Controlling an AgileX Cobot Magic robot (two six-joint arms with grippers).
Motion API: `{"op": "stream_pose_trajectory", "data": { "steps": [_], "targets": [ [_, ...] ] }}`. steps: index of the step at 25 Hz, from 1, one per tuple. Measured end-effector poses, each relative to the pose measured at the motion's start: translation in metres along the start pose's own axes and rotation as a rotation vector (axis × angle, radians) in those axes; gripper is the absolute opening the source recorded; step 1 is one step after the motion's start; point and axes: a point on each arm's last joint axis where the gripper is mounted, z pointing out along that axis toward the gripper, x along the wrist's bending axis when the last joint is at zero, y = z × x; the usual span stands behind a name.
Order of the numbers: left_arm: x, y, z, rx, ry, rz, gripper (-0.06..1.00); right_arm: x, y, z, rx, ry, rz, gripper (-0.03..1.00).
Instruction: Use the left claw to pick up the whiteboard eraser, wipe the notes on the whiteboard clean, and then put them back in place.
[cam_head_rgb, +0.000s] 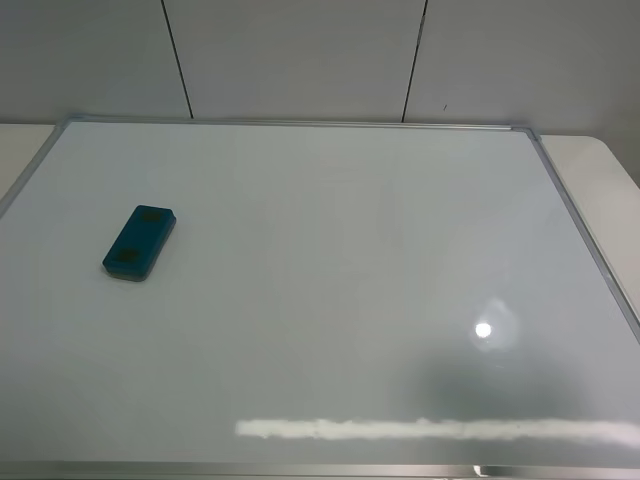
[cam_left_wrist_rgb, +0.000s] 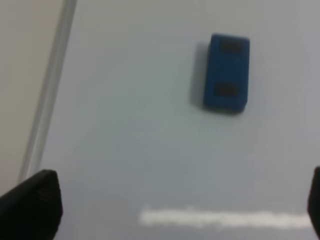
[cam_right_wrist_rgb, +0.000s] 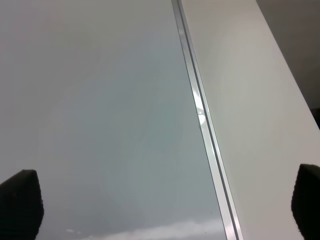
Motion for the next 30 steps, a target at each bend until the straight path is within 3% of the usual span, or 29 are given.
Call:
{"op": "stream_pose_trajectory", "data": {
  "steps": [3, 30],
  "targets": [
    [-0.0003, -0.0047, -0.0069, -0.052, -0.003, 0.002, 0.99, 0.0, 0.0, 0.0, 0.0, 0.0, 0.0, 0.99],
    [0.0, -0.0049, -0.0068, -0.052, 0.001, 0.011, 0.99, 0.0001, 0.0, 0.0, 0.0, 0.001, 0.0, 0.99]
  ]
}}
